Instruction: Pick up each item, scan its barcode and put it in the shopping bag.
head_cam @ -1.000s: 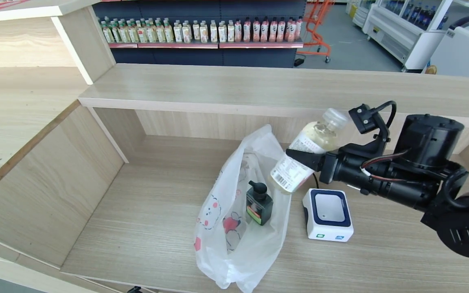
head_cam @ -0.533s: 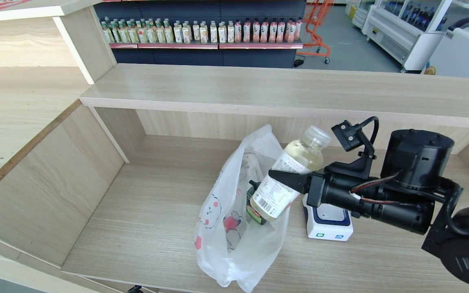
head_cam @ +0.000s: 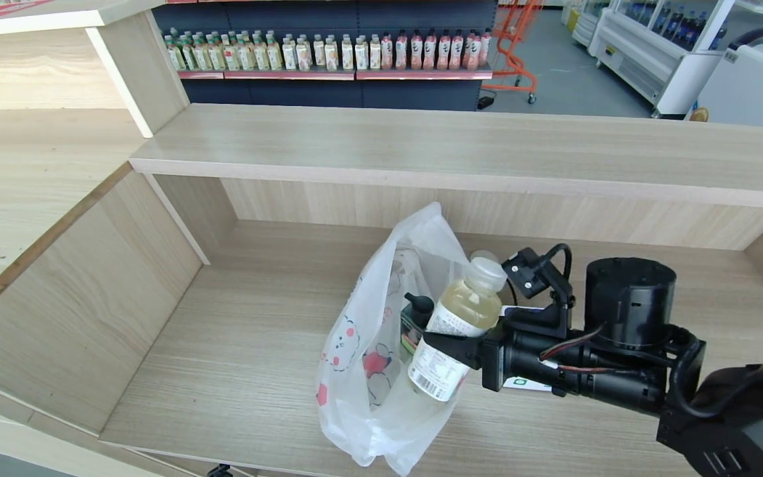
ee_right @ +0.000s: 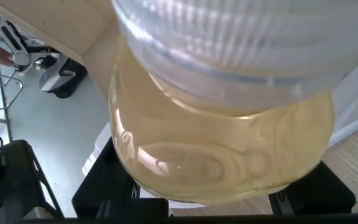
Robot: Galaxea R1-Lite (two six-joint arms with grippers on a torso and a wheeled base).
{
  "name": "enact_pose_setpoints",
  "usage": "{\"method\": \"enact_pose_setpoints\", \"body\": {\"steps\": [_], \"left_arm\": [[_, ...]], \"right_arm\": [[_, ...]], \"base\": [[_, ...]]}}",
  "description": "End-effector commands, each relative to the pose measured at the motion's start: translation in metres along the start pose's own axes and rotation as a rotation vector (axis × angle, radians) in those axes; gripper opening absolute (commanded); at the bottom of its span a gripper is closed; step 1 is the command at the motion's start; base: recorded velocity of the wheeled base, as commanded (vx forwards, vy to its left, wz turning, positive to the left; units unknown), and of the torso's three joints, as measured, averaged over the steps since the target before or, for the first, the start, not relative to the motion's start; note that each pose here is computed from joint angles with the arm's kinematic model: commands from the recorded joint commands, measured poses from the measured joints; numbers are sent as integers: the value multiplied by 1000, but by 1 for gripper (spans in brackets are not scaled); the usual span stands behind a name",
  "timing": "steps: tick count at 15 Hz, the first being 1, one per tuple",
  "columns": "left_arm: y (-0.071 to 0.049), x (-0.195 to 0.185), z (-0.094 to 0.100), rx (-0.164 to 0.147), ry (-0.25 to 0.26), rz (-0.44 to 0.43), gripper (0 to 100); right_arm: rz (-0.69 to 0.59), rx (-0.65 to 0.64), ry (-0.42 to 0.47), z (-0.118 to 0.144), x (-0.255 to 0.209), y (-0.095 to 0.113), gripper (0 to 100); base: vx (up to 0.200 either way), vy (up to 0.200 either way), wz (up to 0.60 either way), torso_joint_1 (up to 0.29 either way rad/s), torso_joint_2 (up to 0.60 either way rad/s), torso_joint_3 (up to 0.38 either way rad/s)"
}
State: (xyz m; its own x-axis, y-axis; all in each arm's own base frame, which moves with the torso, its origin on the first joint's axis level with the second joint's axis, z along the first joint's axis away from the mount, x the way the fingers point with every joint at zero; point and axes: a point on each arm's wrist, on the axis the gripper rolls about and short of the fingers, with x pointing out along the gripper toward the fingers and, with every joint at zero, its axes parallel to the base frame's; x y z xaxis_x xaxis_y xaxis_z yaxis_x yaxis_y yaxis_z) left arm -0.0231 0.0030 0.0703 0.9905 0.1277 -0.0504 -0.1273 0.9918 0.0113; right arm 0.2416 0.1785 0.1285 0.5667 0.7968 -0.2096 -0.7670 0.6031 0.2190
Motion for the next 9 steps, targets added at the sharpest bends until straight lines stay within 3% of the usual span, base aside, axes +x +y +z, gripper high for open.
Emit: {"method": "enact_pose_setpoints", "body": {"steps": [1,9], "left_arm": [[0,0,0,0,0,1,100],[0,0,0,0,0,1,100]], "right_arm": [[-26,-8,61,-23,15,-16,0],[7,-115,-3,-43,45,-28,0]], "base": [[0,0,0,0,0,0],[0,0,0,0,0,0]]}}
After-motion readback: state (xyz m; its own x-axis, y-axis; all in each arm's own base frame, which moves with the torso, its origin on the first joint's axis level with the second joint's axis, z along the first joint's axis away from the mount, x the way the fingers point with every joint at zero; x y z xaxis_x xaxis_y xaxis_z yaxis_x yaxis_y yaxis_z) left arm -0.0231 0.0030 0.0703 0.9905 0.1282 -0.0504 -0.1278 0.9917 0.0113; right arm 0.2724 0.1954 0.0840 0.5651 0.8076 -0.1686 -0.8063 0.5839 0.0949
